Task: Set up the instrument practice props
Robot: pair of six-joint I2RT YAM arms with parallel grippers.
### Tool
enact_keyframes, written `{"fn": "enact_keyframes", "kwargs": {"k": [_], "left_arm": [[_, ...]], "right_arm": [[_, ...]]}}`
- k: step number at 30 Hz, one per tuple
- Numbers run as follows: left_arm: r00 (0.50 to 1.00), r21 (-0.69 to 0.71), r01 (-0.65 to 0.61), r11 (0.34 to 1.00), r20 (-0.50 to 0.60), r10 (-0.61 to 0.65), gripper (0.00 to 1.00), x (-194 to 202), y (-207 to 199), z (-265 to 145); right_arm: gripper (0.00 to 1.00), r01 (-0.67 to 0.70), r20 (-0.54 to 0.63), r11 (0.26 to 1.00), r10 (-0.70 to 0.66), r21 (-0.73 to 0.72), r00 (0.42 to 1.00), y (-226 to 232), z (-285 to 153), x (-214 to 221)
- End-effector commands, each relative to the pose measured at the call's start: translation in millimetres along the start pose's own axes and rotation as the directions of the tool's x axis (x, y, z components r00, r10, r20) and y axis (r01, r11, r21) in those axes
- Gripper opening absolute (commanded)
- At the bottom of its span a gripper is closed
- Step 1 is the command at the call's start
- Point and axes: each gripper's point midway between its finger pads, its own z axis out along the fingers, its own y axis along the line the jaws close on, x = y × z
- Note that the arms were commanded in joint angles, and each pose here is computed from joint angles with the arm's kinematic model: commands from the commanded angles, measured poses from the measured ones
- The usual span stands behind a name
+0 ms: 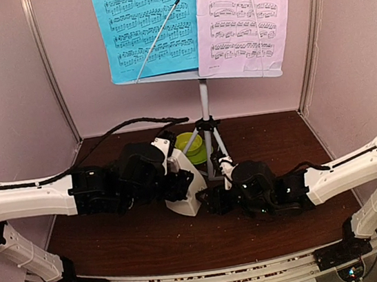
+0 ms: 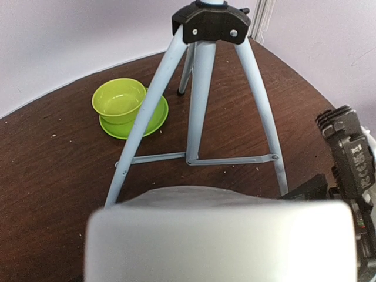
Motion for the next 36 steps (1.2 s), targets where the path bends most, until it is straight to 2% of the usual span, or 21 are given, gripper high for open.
{"fn": "enact_keyframes", "kwargs": {"k": [1,8,17,20,33,36], "left_arm": [[0.980,0.078,0.083,0.993,0.176,-0.096,0.25,-55.1,-4.9,-30.7],[0.975,0.122,0.075,0.990,0.200,-0.098,0.24,-59.1,-8.4,-37.7],[0.976,0.150,0.064,0.987,0.199,-0.094,0.24,-59.1,-13.5,-38.4],[0.975,0.156,0.063,0.986,0.201,-0.094,0.24,-59.0,-13.6,-39.5],[0.972,0.183,0.068,0.981,0.210,-0.107,0.23,-59.3,-16.2,-42.0],[0.972,0.185,0.068,0.980,0.210,-0.107,0.23,-58.5,-16.0,-42.1]], "right_arm": [[0.56,-0.026,0.013,1.000,0.026,-0.018,1.000,8.5,3.5,-4.9],[0.46,-0.018,0.011,1.000,0.019,-0.002,1.000,4.8,4.8,-2.2],[0.45,-0.013,0.044,1.000,0.013,-0.006,0.999,8.7,1.5,-14.3],[0.42,-0.010,0.048,1.000,0.009,0.010,0.999,5.1,0.2,-14.6],[0.04,-0.023,0.062,0.999,0.025,-0.031,0.998,9.2,-3.0,-15.1],[0.00,-0.030,0.057,0.999,0.033,-0.045,0.998,11.1,-3.4,-13.9]]}}
